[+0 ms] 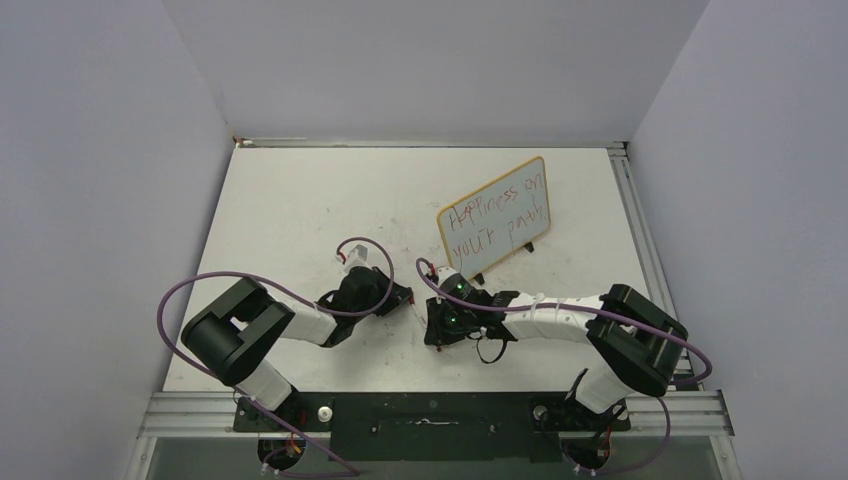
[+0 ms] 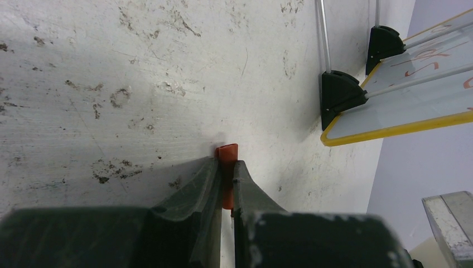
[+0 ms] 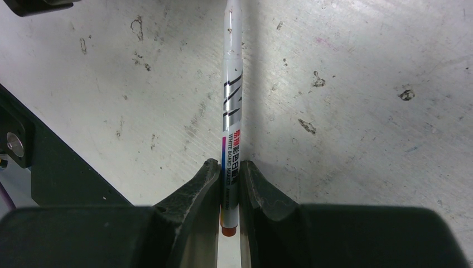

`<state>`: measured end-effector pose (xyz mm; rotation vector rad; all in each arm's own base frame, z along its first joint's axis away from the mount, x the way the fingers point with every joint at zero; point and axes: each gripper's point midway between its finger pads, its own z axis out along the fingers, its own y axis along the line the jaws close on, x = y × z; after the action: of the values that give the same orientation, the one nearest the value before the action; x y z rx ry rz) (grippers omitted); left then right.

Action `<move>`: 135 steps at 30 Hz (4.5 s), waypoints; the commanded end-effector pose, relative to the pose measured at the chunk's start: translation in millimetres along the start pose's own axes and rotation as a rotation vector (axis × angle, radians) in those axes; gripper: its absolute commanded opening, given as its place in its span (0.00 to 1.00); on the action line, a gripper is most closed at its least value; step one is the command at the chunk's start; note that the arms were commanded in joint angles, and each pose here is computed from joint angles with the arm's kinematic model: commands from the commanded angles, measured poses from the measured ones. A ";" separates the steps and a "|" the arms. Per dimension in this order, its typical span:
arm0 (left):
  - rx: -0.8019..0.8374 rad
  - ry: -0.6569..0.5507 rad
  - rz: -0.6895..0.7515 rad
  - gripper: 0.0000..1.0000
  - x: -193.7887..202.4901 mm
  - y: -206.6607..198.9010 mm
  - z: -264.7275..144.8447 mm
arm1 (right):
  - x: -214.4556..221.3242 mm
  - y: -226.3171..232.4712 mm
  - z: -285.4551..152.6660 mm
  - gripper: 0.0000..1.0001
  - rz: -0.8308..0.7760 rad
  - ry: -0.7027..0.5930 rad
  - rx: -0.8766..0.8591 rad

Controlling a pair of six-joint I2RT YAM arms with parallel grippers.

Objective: Write a sentence on the whiteboard
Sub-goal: Close the whiteboard marker at the center of the board.

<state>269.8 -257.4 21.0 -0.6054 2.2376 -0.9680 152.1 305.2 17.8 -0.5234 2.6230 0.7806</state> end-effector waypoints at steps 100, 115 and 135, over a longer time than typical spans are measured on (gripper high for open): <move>0.060 -0.008 0.111 0.15 3.7 -41.8 -16.4 | -65.4 -18.9 25.4 0.05 -0.044 -0.350 0.182; 0.075 -0.052 0.166 0.51 -12.6 -49.4 -41.7 | -71.1 -12.4 8.7 0.05 -0.035 -0.400 0.146; 0.577 0.027 0.342 0.76 -39.0 -148.3 -120.7 | -71.6 69.5 -89.0 0.05 -0.143 -0.502 -0.408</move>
<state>243.3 -258.2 169.7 -0.0897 1.9795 -1.2665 170.3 317.9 120.5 -0.4889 2.0619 1.1084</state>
